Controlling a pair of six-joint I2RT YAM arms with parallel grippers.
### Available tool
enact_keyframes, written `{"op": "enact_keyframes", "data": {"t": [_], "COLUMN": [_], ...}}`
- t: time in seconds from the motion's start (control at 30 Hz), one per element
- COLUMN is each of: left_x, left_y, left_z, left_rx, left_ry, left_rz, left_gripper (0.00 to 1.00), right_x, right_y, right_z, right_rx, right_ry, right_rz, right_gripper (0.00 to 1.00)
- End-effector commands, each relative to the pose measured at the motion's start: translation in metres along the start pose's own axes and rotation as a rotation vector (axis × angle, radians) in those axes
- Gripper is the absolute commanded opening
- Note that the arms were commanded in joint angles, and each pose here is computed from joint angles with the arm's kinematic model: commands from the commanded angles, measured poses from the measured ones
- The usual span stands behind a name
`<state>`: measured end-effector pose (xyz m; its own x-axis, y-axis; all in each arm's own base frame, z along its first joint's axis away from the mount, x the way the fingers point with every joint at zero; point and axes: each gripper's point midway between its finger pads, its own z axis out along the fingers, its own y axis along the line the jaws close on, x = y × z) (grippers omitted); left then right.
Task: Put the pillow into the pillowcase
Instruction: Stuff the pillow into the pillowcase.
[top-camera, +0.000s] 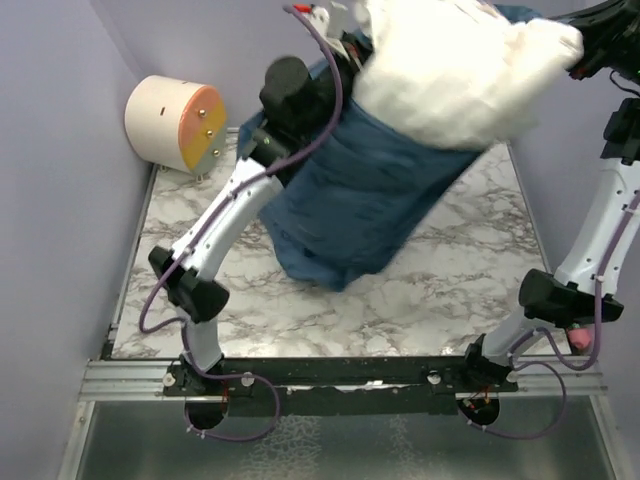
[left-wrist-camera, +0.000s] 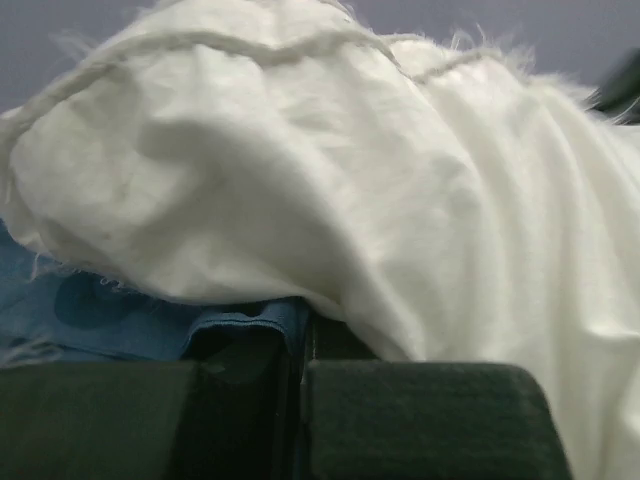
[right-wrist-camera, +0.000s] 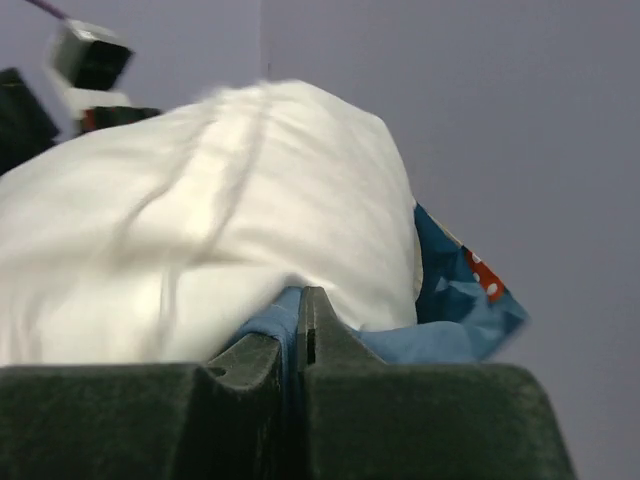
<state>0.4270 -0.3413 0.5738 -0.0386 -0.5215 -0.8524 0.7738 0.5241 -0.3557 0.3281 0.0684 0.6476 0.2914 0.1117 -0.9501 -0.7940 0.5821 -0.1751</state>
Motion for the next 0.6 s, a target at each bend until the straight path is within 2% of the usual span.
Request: {"op": "enact_keyframes", "data": {"t": [0.0, 0.1, 0.13, 0.2, 0.27, 0.33, 0.4, 0.47, 0.5, 0.57], "left_x": [-0.083, -0.129, -0.148, -0.169, -0.168, -0.136, -0.079, -0.038, -0.041, -0.055], "left_y": [-0.103, -0.013, 0.003, 0.034, 0.038, 0.008, -0.057, -0.129, -0.149, -0.138], "left_z": [-0.049, -0.035, -0.033, -0.030, -0.028, -0.018, -0.008, -0.021, -0.034, -0.043], "left_rx": [0.175, 0.036, 0.016, 0.013, 0.041, 0.106, 0.193, 0.308, 0.333, 0.265], "left_ry": [-0.233, -0.297, -0.333, -0.386, -0.381, -0.269, -0.134, -0.116, -0.144, -0.161], "left_rz": [0.140, 0.097, 0.093, 0.031, -0.008, -0.006, 0.050, 0.081, 0.089, 0.129], "left_gripper": [0.00, 0.00, 0.00, 0.00, 0.00, 0.00, 0.00, 0.00, 0.00, 0.00], "right_x": [0.000, -0.004, -0.008, -0.011, -0.016, -0.016, -0.016, -0.011, -0.004, 0.010], "right_y": [0.002, 0.107, 0.147, 0.160, 0.136, 0.073, 0.012, -0.037, -0.047, -0.037], "right_z": [0.013, 0.062, 0.074, 0.074, 0.074, 0.048, 0.011, -0.009, -0.012, -0.005], "right_rx": [-0.036, -0.234, -0.333, -0.360, -0.242, -0.101, 0.001, 0.105, 0.110, 0.048], "right_ry": [-0.059, -0.098, -0.113, -0.123, -0.123, -0.100, -0.086, -0.073, -0.068, -0.042], "right_rz": [0.034, -0.016, 0.012, 0.031, -0.036, -0.074, -0.016, 0.006, 0.023, 0.053], "right_gripper": [0.00, 0.00, 0.00, 0.00, 0.00, 0.00, 0.00, 0.00, 0.00, 0.00]}}
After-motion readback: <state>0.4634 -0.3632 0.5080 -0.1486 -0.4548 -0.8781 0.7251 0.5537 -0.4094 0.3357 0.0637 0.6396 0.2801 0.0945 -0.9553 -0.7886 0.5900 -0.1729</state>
